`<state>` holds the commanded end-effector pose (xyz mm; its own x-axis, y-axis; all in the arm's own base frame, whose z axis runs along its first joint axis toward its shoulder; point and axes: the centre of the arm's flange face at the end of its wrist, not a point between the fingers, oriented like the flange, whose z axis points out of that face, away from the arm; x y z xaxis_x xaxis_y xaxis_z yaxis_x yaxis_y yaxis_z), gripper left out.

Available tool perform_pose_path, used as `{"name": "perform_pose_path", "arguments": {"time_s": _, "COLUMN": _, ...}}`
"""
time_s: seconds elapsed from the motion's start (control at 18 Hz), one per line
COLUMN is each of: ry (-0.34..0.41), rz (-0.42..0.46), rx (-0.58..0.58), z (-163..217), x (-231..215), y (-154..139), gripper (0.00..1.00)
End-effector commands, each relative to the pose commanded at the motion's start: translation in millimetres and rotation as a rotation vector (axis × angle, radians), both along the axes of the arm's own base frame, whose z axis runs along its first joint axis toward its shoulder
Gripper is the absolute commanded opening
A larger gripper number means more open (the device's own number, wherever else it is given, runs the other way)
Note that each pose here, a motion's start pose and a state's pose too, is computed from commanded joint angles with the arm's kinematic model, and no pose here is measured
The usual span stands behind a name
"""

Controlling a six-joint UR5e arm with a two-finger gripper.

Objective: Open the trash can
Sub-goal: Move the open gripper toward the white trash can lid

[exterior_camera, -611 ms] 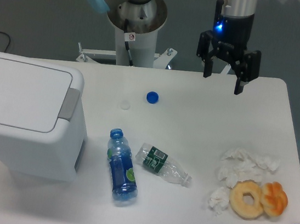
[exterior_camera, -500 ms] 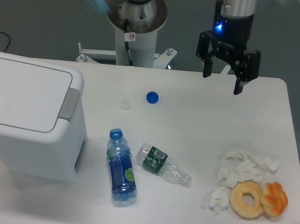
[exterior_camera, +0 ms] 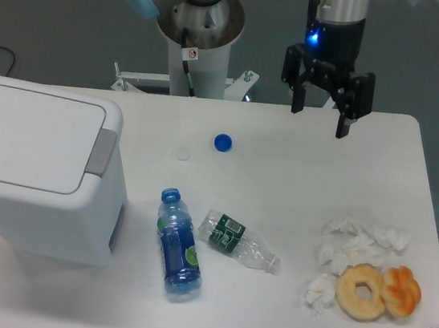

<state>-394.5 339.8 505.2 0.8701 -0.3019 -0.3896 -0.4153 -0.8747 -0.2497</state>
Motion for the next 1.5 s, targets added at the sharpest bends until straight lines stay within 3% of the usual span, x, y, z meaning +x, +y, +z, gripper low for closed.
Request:
{"name": "perform_pose_path", "arguments": {"time_s": 0.22, "ry": -0.002, "rz": -0.010, "rx": 0.003, "z": 1.3, "x": 7.3, "y": 6.7, "gripper": 1.00}}
{"name": "perform_pose_path", "arguments": {"time_s": 0.44, "ry": -0.027, "rz": 0.038, "rx": 0.024, "z": 3.8, "x": 12.3, "y": 14.5, "gripper": 1.00}}
{"name": "perform_pose_path", "arguments": {"time_s": 0.72, "ry": -0.160, "rz": 0.163, "rx": 0.181, "z": 15.0, "x": 26.3, "y": 33.7, "gripper": 1.00}}
{"name": "perform_pose_path", "arguments": {"time_s": 1.0, "ry": -0.222, "rz": 0.264, "rx": 0.235, "z": 19.1, "x": 32.0, "y": 40.6, "gripper": 1.00}}
{"name": "perform_pose_path", "arguments": {"time_s": 1.5, "ry": -0.355, "rz": 0.335, "rx": 0.323, "z": 35.7, "x": 56.6, "y": 82.9, "gripper": 1.00}}
